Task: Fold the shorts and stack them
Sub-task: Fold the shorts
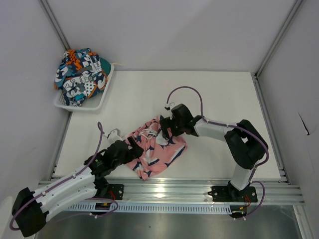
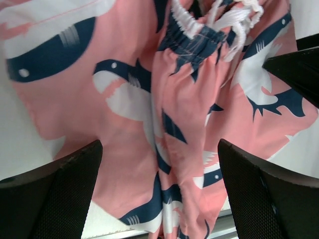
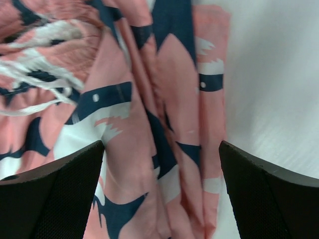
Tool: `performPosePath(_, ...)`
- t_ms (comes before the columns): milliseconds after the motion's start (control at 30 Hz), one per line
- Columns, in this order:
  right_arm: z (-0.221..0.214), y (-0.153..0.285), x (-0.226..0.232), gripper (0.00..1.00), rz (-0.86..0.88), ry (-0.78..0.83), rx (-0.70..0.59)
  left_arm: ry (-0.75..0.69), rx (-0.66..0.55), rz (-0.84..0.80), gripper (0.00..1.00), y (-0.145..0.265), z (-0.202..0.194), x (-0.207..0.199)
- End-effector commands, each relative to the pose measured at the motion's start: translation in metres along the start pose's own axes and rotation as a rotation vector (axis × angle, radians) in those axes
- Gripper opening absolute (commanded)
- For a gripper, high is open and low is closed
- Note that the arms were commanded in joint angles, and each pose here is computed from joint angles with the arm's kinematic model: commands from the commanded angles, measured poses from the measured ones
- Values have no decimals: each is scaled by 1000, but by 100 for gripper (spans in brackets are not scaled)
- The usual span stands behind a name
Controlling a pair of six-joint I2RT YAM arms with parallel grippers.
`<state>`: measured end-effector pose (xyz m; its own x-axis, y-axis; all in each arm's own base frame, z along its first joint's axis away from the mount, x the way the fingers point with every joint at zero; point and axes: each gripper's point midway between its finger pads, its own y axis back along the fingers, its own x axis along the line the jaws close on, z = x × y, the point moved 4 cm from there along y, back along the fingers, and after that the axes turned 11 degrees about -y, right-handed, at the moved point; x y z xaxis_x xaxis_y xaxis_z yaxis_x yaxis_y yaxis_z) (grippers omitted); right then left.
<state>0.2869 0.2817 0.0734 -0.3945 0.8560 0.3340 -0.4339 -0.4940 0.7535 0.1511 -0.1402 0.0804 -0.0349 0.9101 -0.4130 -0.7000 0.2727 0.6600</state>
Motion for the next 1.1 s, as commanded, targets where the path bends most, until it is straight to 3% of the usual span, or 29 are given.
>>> performPosePath(0, 13, -2, -7, 99, -37, 15, -26, 38, -16, 89, 99, 4, -5, 18)
performPosePath(500, 1, -22, -20, 98, -79, -23, 48, 23, 65, 194, 99, 17, -18, 29)
performPosePath(700, -5, -25, -19, 97, -59, -27, 70, 69, -10, 86, 99, 4, -12, 13)
performPosePath(867, -8, -24, -18, 95, -46, -29, 71, 35, -18, 126, 99, -3, -3, 5)
performPosePath(967, -9, -23, -16, 86, -36, -27, 74, 30, -24, 143, 99, -9, 0, 0)
performPosePath(1000, -9, -23, -16, 78, -30, -26, 75, 33, -29, 137, 99, -12, 0, -2)
performPosePath(1067, -10, -23, -16, 71, -23, -27, 76, 26, -28, 138, 99, -17, -2, -2)
